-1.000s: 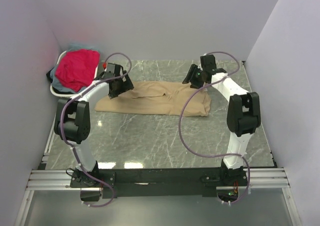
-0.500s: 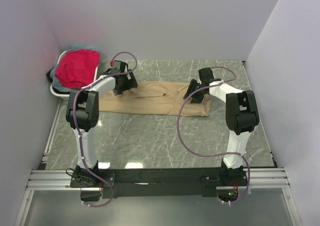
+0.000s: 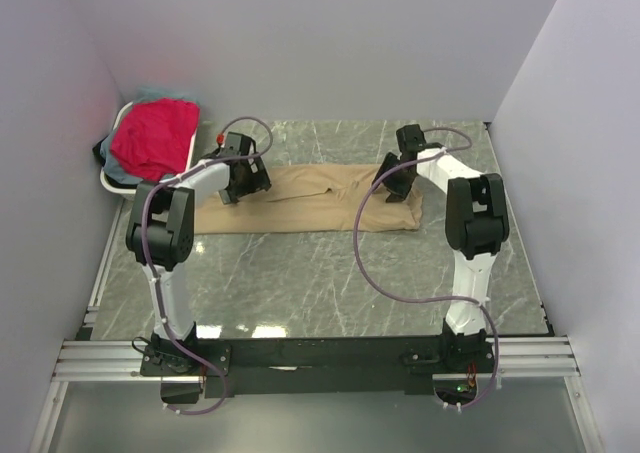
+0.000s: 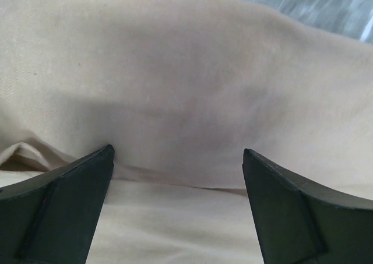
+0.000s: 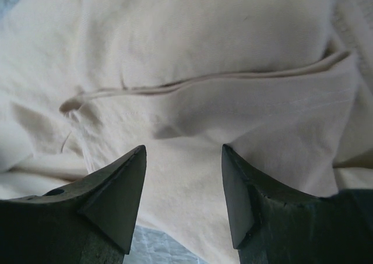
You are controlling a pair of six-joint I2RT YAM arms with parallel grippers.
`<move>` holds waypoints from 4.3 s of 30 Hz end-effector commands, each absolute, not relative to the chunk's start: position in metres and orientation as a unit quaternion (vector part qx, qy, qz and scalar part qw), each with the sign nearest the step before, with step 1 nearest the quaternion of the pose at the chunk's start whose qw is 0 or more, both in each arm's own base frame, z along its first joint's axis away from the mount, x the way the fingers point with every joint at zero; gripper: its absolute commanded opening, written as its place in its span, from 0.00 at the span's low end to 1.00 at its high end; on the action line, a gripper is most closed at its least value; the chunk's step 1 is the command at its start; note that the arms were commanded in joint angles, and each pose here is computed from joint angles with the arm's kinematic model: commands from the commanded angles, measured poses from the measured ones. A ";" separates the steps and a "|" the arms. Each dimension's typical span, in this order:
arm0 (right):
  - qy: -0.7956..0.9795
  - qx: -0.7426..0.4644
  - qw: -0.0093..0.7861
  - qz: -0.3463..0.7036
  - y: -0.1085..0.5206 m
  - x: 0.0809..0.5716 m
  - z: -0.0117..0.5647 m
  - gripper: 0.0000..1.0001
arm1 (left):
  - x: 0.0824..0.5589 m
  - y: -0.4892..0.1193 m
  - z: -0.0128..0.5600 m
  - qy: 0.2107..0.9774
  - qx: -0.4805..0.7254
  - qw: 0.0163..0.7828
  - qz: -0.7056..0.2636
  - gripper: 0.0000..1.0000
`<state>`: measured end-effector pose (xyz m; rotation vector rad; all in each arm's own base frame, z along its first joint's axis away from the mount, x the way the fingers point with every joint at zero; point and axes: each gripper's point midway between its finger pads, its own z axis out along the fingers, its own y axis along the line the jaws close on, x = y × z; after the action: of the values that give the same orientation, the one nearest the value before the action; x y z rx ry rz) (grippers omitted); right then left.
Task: Fold and stack the t-shirts
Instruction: Fold the tshirt
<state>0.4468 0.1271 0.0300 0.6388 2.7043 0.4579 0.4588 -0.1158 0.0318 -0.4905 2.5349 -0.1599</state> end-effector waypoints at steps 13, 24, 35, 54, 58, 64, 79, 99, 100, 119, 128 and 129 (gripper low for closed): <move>0.965 0.206 0.152 0.063 0.092 0.509 0.042 0.62 | 0.305 -0.186 0.000 0.971 -0.155 0.133 -0.124 0.99; 0.956 0.175 0.167 0.164 0.127 0.548 0.048 0.68 | 0.212 -0.255 0.004 0.977 -0.086 0.083 -0.174 1.00; 0.919 0.120 0.256 0.277 0.154 0.586 0.095 0.83 | 0.136 -0.330 0.025 0.982 0.017 0.059 -0.179 0.99; 0.851 0.260 0.421 0.178 0.013 0.491 0.199 1.00 | 0.405 -0.323 0.191 0.898 0.066 0.369 -0.229 1.00; 0.844 0.301 0.407 0.178 -0.005 0.460 0.168 1.00 | 0.458 -0.352 0.190 0.869 0.116 0.373 -0.304 0.99; 0.838 0.325 0.387 0.207 -0.013 0.437 0.142 1.00 | 0.505 -0.381 0.176 0.828 0.154 0.338 -0.421 0.99; 0.855 0.336 0.310 0.246 0.001 0.448 0.080 0.99 | 0.534 -0.392 0.114 0.765 0.130 0.247 -0.581 0.99; 0.873 0.324 0.246 0.268 0.038 0.489 0.032 0.82 | 0.546 -0.401 0.066 0.743 0.069 0.203 -0.635 0.80; 0.876 0.323 0.249 0.259 0.037 0.494 0.032 0.80 | 0.547 -0.400 0.065 0.744 0.066 0.203 -0.633 0.67; 0.906 0.249 0.233 0.248 0.093 0.539 0.038 0.59 | 0.552 -0.379 0.029 0.861 0.058 0.270 -0.427 0.82; 0.908 0.238 0.237 0.252 0.102 0.540 0.040 0.61 | 0.553 -0.356 0.030 0.887 0.031 0.330 -0.323 0.77; 0.908 0.238 0.236 0.251 0.102 0.538 0.040 0.61 | 0.554 -0.356 0.048 0.880 0.035 0.353 -0.318 0.77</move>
<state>0.5376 0.0987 0.0350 0.6875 2.4858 0.7066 0.5509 -0.3903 0.0537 0.1511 2.2499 -1.0870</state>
